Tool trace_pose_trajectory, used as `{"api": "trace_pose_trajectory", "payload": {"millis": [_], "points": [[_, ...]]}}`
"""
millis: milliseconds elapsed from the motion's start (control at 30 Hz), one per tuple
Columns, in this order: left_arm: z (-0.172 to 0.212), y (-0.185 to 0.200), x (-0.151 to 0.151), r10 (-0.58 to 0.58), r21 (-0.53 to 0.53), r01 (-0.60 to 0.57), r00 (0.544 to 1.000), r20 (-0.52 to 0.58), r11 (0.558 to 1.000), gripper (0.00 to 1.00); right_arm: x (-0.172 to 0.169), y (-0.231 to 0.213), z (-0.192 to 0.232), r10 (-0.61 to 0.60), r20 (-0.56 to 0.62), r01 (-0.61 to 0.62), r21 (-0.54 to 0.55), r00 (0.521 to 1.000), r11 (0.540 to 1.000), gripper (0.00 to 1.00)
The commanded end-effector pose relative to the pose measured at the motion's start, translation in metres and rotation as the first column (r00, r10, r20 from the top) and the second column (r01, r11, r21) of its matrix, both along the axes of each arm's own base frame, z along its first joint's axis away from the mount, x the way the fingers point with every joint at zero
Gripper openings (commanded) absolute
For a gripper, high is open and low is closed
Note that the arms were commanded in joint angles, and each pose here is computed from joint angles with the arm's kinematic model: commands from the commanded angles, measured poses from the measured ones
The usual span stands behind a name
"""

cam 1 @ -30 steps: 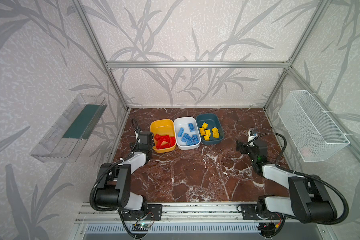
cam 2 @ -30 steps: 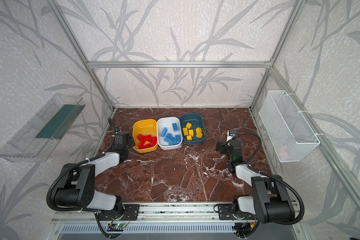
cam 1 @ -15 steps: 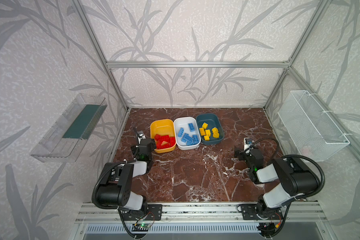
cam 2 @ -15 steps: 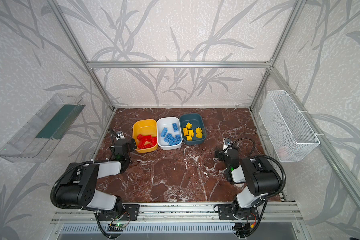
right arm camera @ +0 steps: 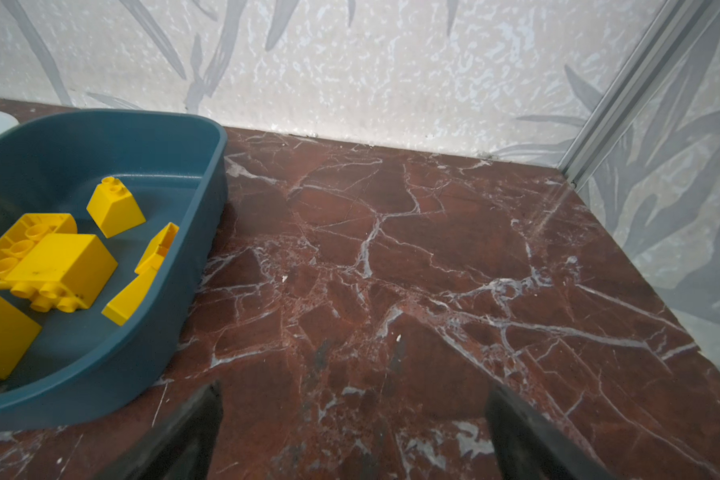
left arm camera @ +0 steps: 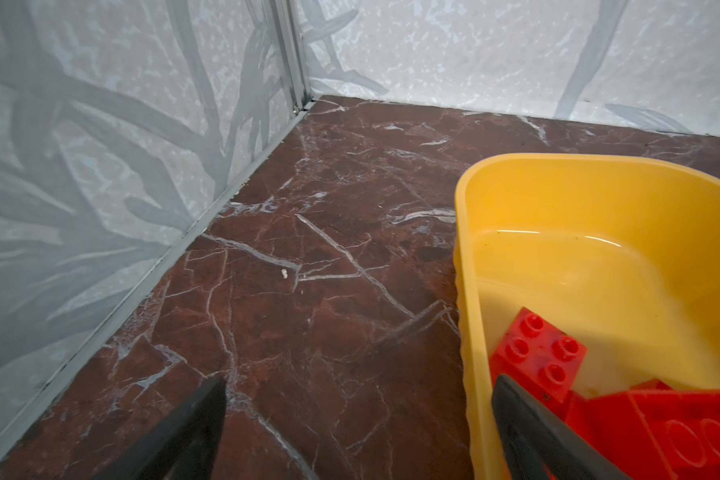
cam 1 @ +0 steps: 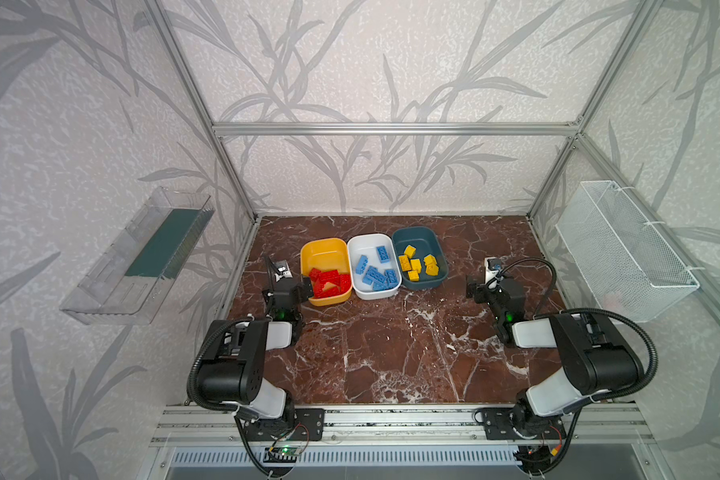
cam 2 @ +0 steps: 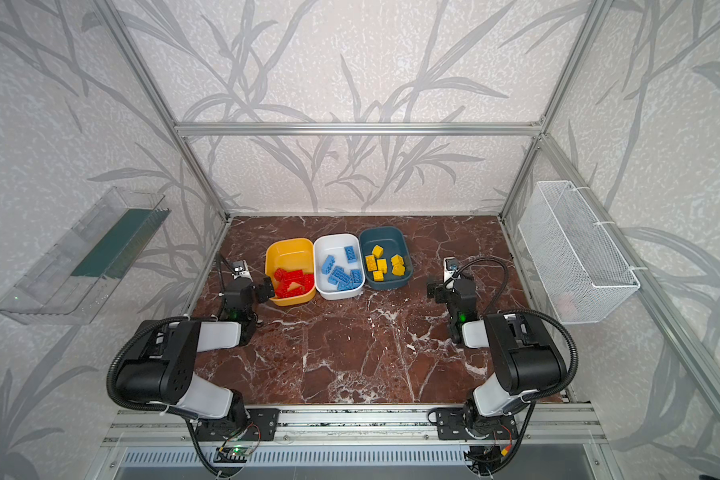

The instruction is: Sort the legos into containers by color

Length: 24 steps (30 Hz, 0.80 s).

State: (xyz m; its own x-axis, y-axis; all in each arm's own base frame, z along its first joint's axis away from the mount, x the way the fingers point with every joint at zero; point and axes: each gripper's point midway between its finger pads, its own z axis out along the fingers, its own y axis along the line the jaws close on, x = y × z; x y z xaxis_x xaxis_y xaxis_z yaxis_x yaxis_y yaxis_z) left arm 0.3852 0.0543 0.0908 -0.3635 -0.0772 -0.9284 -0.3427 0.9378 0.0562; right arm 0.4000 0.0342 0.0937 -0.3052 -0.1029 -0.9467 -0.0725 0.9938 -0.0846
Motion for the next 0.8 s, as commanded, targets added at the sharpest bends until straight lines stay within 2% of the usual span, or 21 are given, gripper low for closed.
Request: {"api": "trace_pose_trajectory", "payload": {"millis": [0, 767], "points": [[0.0040, -0.0003, 0.0029, -0.011, 0.005, 0.011, 1.000, 0.010, 1.000, 0.99, -0.0022, 0.0013, -0.0013, 0.009, -0.012, -0.009, 0.009, 1.000, 1.000, 0.99], [0.0038, -0.0002, 0.0029, -0.011, 0.004, 0.011, 1.000, 0.009, 1.000, 0.99, -0.0017, 0.0010, 0.0001, 0.008, -0.005, -0.008, 0.006, 1.000, 1.000, 0.99]]}}
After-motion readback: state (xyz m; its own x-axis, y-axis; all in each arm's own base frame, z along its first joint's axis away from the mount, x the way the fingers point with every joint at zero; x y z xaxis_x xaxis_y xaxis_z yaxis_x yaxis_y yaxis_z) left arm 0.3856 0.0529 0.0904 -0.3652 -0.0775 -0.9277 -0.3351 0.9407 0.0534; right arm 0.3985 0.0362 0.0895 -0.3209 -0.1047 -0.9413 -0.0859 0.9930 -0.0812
